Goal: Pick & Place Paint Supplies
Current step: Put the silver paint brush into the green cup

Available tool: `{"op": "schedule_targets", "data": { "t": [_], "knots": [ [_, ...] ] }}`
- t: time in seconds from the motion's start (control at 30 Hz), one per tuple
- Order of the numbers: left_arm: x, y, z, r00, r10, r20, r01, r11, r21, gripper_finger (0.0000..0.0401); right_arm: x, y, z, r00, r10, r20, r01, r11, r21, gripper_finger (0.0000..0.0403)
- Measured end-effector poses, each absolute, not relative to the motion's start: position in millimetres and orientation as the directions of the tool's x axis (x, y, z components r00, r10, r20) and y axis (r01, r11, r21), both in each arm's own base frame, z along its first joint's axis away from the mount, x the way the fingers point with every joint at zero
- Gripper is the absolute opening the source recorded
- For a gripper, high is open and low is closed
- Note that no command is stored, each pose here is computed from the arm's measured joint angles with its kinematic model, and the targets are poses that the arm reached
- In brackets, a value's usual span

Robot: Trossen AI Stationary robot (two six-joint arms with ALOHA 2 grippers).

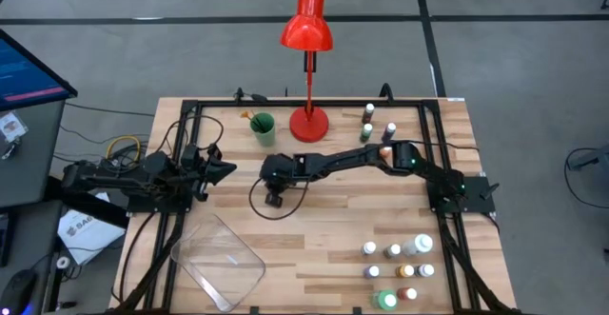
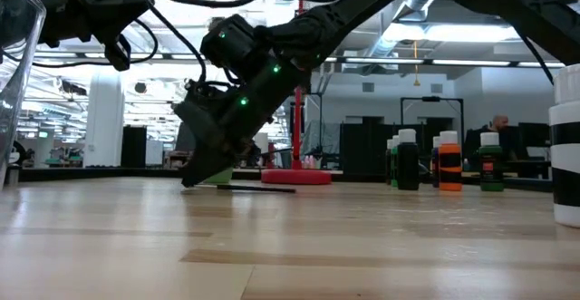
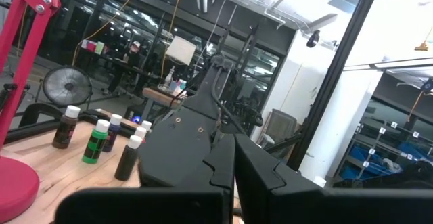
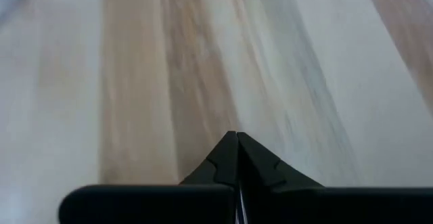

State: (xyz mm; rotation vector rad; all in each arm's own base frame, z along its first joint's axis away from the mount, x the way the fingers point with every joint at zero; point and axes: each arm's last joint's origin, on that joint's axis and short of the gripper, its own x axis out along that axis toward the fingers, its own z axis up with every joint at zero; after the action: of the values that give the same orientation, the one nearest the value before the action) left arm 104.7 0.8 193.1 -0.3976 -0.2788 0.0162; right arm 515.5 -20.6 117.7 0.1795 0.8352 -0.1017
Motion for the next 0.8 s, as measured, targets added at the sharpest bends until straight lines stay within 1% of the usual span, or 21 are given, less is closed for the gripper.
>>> {"op": "schedule_targets", "data": {
  "t": [0.17,0.33,0.47,0.53,0.8],
  "knots": [
    [105,1,193,0.962,0.069,0.265,0.039,0.922,-0.384,0.0001,512,-19,143,0.685,-0.018,-0.729,0.155,0.981,0.121,0.0],
    [105,1,193,0.962,0.069,0.266,0.04,0.922,-0.384,0.0001,508,-13,155,0.676,-0.014,-0.737,0.142,0.984,0.111,0.0],
    [105,1,193,0.962,0.066,0.265,0.043,0.923,-0.383,0.0001,507,-8,175,0.718,-0.008,-0.696,0.123,0.986,0.116,0.0],
    [105,1,193,0.962,0.066,0.265,0.043,0.923,-0.383,0.0001,508,-6,178,0.73,-0.005,-0.683,0.117,0.986,0.117,0.0],
    [105,1,193,0.962,0.066,0.266,0.043,0.923,-0.384,0.0001,507,0,176,0.72,-0.001,-0.694,0.111,0.987,0.114,0.0]
  ]
}}
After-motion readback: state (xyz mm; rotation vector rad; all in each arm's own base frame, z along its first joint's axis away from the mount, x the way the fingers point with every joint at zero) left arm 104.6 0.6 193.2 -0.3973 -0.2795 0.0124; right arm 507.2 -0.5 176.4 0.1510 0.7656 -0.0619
